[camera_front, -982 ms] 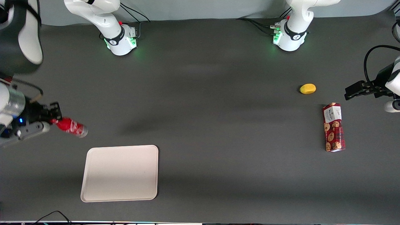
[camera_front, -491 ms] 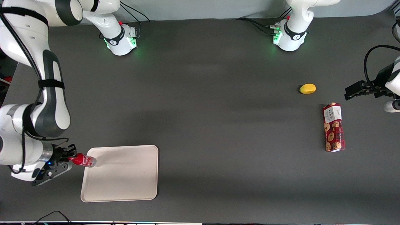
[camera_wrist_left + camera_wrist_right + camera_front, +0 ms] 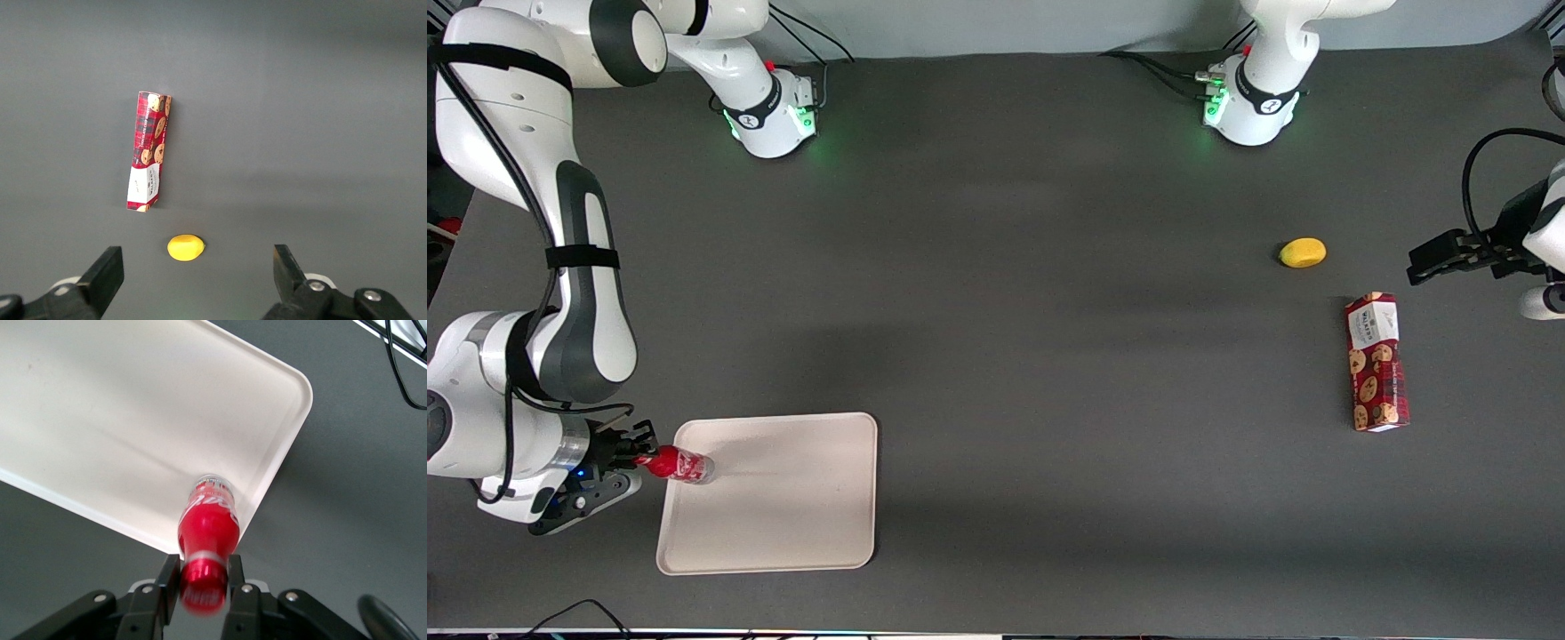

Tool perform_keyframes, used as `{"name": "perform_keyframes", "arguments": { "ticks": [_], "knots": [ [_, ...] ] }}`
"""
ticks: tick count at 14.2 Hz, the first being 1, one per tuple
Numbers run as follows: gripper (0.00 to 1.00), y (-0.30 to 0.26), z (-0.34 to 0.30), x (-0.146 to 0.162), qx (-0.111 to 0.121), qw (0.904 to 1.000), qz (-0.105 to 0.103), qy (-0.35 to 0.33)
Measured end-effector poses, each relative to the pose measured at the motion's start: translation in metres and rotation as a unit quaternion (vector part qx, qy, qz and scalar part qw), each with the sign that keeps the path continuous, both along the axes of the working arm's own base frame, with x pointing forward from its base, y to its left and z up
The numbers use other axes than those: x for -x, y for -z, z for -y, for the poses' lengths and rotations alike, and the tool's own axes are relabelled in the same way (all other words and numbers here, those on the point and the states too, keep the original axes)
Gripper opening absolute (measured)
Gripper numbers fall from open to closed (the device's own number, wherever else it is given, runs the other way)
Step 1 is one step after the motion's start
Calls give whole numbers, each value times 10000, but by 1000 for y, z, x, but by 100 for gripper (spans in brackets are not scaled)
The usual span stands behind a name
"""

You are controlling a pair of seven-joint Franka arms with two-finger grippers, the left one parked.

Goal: Place coke bottle on tray

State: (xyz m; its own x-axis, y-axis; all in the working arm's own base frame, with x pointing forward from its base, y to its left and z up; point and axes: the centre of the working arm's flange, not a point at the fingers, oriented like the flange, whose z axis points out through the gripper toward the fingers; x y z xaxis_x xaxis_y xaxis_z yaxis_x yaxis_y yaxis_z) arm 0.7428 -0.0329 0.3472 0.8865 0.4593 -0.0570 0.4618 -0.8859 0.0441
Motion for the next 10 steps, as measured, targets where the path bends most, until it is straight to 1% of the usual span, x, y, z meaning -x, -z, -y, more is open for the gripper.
{"name": "perform_keyframes", "arguments": {
  "ticks": [1,5,6,7,9,10],
  "knots": [
    [40,0,0,0,-1,10000,1,3],
    [79,-9,-2,-2,-10,10000,54,45],
    [90,-20,-4,1,-14,9999,2,130],
    [100,-37,-7,5,-20,9996,-71,264],
    [100,-90,-18,23,-40,9978,-215,628],
    [100,-123,-27,37,-52,9963,-288,807]
  ]
}}
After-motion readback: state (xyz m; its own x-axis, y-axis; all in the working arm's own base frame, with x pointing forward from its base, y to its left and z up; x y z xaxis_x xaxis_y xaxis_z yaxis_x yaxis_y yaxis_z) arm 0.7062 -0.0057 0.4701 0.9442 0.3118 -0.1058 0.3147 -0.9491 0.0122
